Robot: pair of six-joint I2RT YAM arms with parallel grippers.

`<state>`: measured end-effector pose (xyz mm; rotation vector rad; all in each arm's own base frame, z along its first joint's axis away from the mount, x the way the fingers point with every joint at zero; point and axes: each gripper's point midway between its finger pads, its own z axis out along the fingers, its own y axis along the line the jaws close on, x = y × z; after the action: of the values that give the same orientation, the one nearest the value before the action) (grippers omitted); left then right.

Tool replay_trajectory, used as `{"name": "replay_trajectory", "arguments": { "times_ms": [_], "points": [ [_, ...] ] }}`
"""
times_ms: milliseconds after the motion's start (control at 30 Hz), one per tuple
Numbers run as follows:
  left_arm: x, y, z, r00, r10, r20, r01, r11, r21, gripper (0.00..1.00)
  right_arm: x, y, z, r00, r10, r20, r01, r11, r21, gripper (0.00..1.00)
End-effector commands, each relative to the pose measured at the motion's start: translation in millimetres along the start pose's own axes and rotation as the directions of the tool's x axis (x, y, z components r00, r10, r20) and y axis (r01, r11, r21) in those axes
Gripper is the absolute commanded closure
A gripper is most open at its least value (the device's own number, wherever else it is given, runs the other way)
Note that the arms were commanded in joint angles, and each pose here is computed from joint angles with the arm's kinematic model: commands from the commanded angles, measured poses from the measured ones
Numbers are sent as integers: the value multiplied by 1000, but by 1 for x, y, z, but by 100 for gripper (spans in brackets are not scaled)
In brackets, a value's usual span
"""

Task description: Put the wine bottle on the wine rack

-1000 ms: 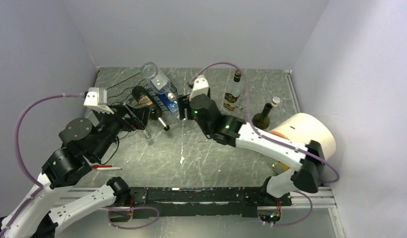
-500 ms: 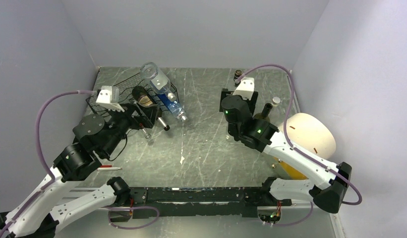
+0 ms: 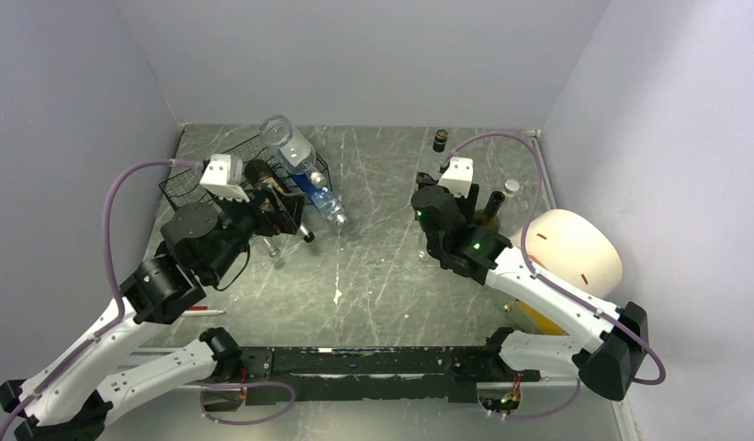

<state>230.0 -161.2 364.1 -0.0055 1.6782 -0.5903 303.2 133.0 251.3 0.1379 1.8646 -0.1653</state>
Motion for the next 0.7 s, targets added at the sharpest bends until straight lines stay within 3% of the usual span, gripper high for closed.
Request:
{"name": "replay_trajectory", "arguments": {
  "times_ms": [0, 67, 233, 533, 667],
  "points": [
    [-6, -6, 2, 1000, -11, 27, 10, 1000, 30, 1, 16, 3, 6, 1000, -11, -27, 10, 1000, -23, 36],
    [-5, -6, 3, 1000, -8, 27, 7, 1000, 27, 1, 17, 5, 6, 999, -21, -26, 20, 999, -36, 44],
    [0, -6, 5, 1000, 3, 31, -4, 999, 39, 1, 13, 5, 6, 999, -50, -19, 49, 998, -49, 76],
    [29, 3, 29, 996, 56, 65, -57, 998, 21, 1, -7, 23, -13, 995, -98, 4, 96, 965, -243, 94],
    [58, -11, 45, 986, 145, 84, -156, 978, 141, 1, -24, 33, -28, 998, -57, 16, 59, 937, -344, 99]
  ]
}}
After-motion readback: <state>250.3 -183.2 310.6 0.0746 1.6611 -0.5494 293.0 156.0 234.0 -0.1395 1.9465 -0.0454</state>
